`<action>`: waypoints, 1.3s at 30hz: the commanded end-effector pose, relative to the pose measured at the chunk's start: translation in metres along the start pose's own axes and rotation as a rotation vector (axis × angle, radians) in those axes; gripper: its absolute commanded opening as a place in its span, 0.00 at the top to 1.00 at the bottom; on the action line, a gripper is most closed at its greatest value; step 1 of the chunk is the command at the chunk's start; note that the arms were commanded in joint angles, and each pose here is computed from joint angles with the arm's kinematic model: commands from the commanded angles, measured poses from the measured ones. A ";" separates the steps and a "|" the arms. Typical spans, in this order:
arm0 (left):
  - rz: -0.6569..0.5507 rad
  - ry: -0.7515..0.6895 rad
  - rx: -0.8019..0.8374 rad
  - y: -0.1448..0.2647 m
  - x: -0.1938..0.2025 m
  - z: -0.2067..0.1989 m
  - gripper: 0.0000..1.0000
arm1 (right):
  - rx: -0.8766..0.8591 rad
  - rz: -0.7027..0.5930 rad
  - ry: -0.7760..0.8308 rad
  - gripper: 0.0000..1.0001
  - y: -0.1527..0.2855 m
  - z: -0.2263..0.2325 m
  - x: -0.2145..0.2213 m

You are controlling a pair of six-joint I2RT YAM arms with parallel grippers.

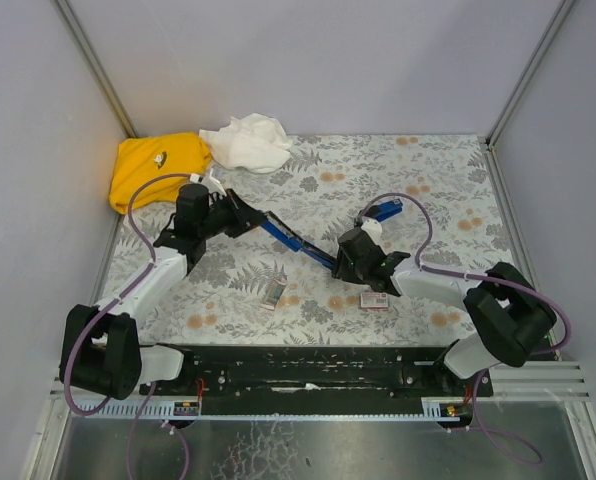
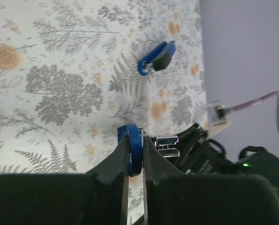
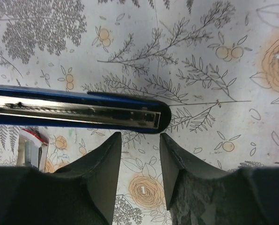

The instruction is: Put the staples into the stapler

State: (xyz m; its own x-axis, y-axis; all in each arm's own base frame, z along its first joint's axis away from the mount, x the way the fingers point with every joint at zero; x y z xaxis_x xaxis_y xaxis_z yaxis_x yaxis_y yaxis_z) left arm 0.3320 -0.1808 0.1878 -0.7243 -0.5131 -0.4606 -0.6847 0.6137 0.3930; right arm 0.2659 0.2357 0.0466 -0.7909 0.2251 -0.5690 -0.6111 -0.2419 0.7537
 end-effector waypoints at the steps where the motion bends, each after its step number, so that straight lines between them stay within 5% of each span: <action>1: -0.057 0.027 0.269 0.016 -0.025 -0.053 1.00 | -0.107 -0.011 -0.052 0.54 0.005 0.016 0.000; 8: -0.059 -0.015 0.239 0.018 -0.031 -0.047 1.00 | -0.189 -0.066 -0.006 0.46 0.033 0.018 -0.008; 20: 0.086 -0.115 0.290 0.014 -0.013 -0.047 1.00 | -0.317 -0.267 0.259 0.04 0.125 0.006 -0.044; 30: 0.265 -0.196 0.339 0.008 0.030 -0.064 1.00 | -0.605 -0.276 0.497 0.05 0.156 0.069 -0.056; 39: 0.374 -0.196 0.388 0.005 0.055 -0.071 1.00 | -0.613 -0.257 0.669 0.05 0.129 0.106 -0.044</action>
State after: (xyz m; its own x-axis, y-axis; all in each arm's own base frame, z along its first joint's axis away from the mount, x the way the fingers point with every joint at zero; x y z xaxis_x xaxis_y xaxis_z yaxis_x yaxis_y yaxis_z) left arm 0.2858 -0.2424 0.2013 -0.8660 -0.1593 -0.4741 -0.3318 0.8922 0.3064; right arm 0.2145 0.2718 0.1793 -0.4896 -0.1858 -0.8519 -0.5273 -0.7151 0.4590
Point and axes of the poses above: each gripper's point midway between its finger pads, its own y axis back along the fingers, its own z axis along the line the jaws close on, x = y × z, the point moved 1 cm from there along y, back along the fingers, and after that the axes turned 2 degrees about y, right-handed, at the moved point
